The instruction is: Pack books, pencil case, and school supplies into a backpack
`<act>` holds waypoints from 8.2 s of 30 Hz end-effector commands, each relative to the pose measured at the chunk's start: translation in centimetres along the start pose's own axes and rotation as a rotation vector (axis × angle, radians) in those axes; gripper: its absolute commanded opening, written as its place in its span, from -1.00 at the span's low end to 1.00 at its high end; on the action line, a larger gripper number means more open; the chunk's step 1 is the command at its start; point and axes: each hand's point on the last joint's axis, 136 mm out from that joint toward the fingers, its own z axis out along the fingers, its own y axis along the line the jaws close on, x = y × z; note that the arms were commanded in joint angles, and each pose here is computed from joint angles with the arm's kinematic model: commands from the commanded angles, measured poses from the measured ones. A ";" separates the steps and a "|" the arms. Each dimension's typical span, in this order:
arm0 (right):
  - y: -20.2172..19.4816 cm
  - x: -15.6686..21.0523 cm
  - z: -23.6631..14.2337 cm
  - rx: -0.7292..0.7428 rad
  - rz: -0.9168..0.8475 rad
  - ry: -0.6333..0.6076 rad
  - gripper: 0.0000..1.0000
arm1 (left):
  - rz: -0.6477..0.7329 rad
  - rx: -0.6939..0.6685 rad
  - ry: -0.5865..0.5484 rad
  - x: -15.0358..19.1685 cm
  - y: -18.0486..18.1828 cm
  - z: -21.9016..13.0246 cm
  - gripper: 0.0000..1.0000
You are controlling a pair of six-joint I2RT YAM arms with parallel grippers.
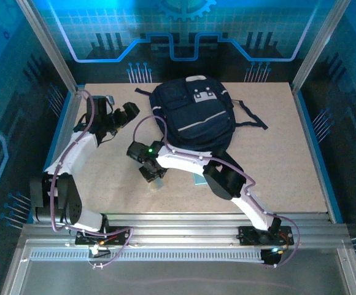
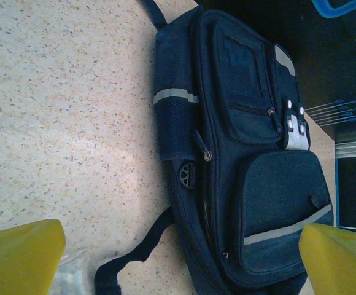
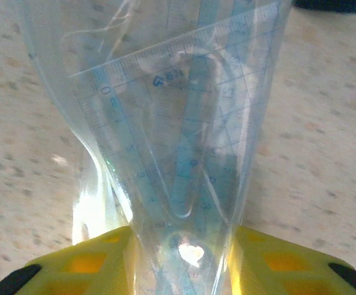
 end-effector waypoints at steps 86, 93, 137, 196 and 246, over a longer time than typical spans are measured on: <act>-2.4 0.1 -7.2 -0.470 0.001 -0.047 -1.00 | 0.130 -0.065 -0.006 0.6 -1.2 -1.7 0.98; -4.1 -0.3 -13.6 -0.758 0.099 -0.140 -1.00 | 0.164 -0.038 -0.014 0.0 -2.3 -2.1 0.98; -39.4 16.5 -14.3 -0.273 1.177 -0.466 -1.00 | 1.318 -0.134 0.329 19.9 -14.1 20.5 0.83; -27.0 -16.4 -7.2 -0.633 0.987 -0.563 -0.22 | 0.396 0.407 0.252 5.8 -25.8 7.7 -1.00; -33.2 -7.1 -4.6 -0.265 0.880 -0.360 0.13 | 0.132 -0.062 0.198 4.4 1.6 12.1 0.38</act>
